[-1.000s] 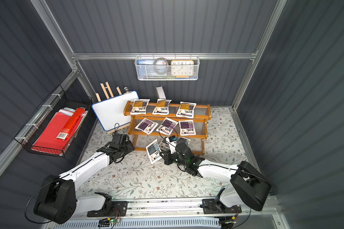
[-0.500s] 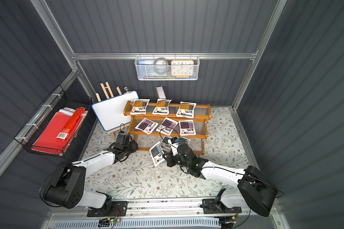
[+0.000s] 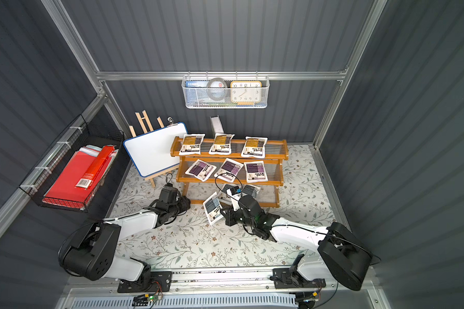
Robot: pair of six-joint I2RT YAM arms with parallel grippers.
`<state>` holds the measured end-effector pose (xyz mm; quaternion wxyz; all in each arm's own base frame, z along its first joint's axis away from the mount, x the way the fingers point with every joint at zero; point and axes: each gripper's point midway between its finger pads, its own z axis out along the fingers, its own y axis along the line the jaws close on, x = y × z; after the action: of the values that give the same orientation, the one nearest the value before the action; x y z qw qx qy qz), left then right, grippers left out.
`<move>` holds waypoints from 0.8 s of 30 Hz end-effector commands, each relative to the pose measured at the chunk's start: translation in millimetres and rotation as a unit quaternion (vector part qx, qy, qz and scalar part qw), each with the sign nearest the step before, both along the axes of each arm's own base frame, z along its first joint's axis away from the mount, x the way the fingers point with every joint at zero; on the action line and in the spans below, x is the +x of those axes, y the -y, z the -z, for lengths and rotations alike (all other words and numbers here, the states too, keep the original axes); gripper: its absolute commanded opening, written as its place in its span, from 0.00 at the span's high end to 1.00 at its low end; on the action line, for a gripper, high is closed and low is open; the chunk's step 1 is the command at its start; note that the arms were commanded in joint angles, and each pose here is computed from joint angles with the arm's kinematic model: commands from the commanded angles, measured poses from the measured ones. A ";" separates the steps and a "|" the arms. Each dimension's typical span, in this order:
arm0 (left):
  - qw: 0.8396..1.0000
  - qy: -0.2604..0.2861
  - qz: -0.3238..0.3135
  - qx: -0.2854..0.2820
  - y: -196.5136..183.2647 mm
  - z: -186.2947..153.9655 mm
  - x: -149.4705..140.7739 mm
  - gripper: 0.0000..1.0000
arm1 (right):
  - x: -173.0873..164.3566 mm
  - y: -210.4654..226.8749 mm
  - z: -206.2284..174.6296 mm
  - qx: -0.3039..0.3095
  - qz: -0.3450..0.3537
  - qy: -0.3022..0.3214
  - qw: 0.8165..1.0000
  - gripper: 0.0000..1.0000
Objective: Place the bagged coffee beans on the shelf by color
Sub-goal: Adjust the shelf at the center of the board, then place the bagged coffee beans on the shelf.
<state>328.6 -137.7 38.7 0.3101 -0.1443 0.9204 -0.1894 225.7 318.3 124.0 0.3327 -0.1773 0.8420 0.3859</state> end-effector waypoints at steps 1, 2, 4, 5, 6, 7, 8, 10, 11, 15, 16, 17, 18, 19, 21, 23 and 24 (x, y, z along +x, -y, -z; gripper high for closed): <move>0.994 0.034 0.090 -0.057 54.1 -27.9 -6.7 0.46 | 8.3 -0.7 0.9 0.000 0.018 0.004 1.000 1.00; 0.992 0.037 0.104 -0.060 58.1 -30.2 -7.1 0.46 | 10.0 -1.3 1.2 0.000 0.021 0.005 1.000 1.00; 0.989 0.036 0.129 -0.065 65.6 -33.1 -8.7 0.46 | 13.7 -0.9 2.2 -0.002 0.032 0.003 0.999 1.00; 0.988 0.032 0.138 -0.065 67.6 -32.5 -10.1 0.46 | 15.5 -0.6 1.7 -0.001 0.036 0.004 0.999 1.00; 0.987 0.026 0.145 -0.062 68.2 -31.0 -12.7 0.46 | 17.2 0.3 1.1 -0.001 0.042 0.004 0.999 1.00; 0.987 0.020 0.147 -0.058 67.0 -29.3 -15.0 0.46 | 18.0 1.2 0.7 0.001 0.047 0.004 0.999 1.00; 0.987 0.015 0.153 -0.053 66.0 -28.0 -18.8 0.46 | 18.8 1.8 -1.2 0.005 0.050 0.007 0.999 1.00; 0.987 0.010 0.155 -0.046 62.8 -28.1 -23.9 0.46 | 21.5 5.2 -3.7 0.011 0.063 0.008 0.998 1.00; 0.987 0.013 0.152 -0.043 60.6 -30.3 -24.3 0.46 | 22.9 6.4 -5.2 0.018 0.069 0.008 0.997 1.00; 0.992 0.032 0.116 -0.036 50.6 -44.8 -17.9 0.45 | 32.0 9.2 -10.9 0.059 0.084 -0.003 0.995 1.00; 0.994 0.040 0.096 -0.031 44.7 -50.1 -13.9 0.45 | 34.5 8.8 -11.4 0.071 0.086 -0.008 0.994 1.00; 0.996 0.047 0.072 -0.031 39.3 -55.7 -10.7 0.45 | 36.6 7.9 -12.3 0.086 0.085 -0.012 0.993 1.00; 0.997 0.052 0.052 -0.034 34.5 -59.7 -9.0 0.45 | 38.8 7.0 -11.9 0.097 0.086 -0.019 0.991 1.00; 0.997 0.057 0.029 -0.032 28.3 -64.5 -6.7 0.45 | 40.6 6.0 -11.4 0.113 0.085 -0.028 0.990 1.00; 0.997 0.068 -0.008 -0.033 18.1 -72.6 -4.3 0.45 | 43.7 3.9 -11.9 0.142 0.083 -0.040 0.986 1.00; 0.996 0.074 -0.044 -0.034 7.6 -79.8 -3.7 0.45 | 45.2 2.3 -12.6 0.166 0.083 -0.046 0.982 1.00; 0.995 0.077 -0.054 -0.035 4.4 -82.1 -3.8 0.45 | 46.6 3.2 -12.2 0.174 0.086 -0.048 0.980 1.00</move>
<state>319.1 -161.7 106.3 0.3610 -0.1277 0.8921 -0.2397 271.9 307.3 116.9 0.3476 -0.0393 0.8230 0.4476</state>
